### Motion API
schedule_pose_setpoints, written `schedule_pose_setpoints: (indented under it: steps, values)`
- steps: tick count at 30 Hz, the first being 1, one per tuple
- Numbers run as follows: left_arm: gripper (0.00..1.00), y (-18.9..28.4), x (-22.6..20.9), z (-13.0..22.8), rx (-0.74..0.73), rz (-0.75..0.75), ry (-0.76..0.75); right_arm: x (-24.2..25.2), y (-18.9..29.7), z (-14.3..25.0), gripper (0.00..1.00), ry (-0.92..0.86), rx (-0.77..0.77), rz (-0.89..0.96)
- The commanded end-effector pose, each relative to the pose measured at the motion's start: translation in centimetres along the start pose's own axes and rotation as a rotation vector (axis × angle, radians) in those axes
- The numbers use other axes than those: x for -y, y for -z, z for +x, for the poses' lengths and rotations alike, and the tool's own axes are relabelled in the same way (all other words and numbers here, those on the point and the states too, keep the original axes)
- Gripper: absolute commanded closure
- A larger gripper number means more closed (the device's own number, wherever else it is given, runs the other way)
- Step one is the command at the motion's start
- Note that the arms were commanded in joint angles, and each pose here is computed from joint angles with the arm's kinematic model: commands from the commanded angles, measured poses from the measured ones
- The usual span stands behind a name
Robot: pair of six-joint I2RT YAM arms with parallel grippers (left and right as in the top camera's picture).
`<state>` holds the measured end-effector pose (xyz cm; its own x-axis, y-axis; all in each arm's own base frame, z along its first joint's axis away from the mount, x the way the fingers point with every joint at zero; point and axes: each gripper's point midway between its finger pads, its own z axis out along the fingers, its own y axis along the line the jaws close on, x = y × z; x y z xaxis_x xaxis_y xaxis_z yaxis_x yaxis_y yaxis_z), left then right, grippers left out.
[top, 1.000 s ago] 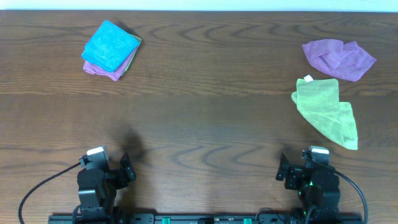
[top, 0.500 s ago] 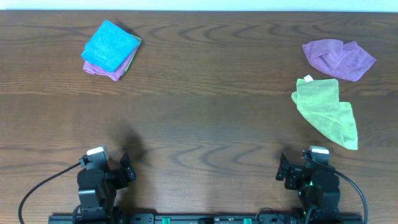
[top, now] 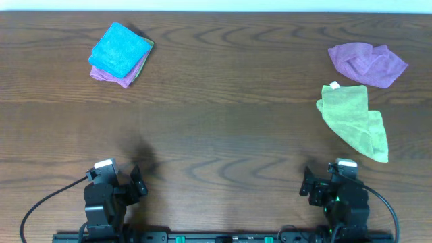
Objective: Fold the cloth
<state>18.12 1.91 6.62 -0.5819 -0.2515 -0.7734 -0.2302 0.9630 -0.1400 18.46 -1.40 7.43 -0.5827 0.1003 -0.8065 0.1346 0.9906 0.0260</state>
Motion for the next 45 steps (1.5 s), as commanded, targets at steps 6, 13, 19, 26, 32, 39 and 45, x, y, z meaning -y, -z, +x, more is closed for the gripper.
schedule_pose_setpoints:
  steps: [6, 13, 19, 26, 32, 39, 45]
  values:
    - [0.05, -0.4, -0.4, 0.7, -0.016, -0.017, -0.012, 0.1, -0.2, 0.2, 0.01, -0.022, 0.002, 0.003]
    - [0.05, -0.4, -0.4, 0.8, -0.016, -0.017, -0.012, 0.1, -0.2, 0.2, 0.01, -0.021, 0.001, 0.004]
    - [0.05, -0.4, -0.4, 0.7, -0.016, -0.017, -0.012, 0.5, 0.4, -1.6, 0.01, -0.043, 0.037, 0.026]
    - [0.05, -0.4, -0.4, 0.8, -0.016, -0.017, -0.012, 2.4, 2.4, -6.5, 0.01, -0.16, 0.001, 0.121]
    - [0.05, -0.4, -0.4, 0.8, -0.016, -0.017, -0.012, 3.7, 2.6, -12.2, 0.01, -0.191, -0.052, 0.19]
    - [0.05, -0.4, -0.4, 0.8, -0.016, -0.017, -0.012, 4.5, 0.7, -18.1, 0.01, -0.203, -0.095, 0.224]
    - [0.05, -0.4, -0.4, 0.8, -0.016, -0.017, -0.012, 6.7, -2.7, -21.7, 0.01, -0.247, -0.142, 0.292]
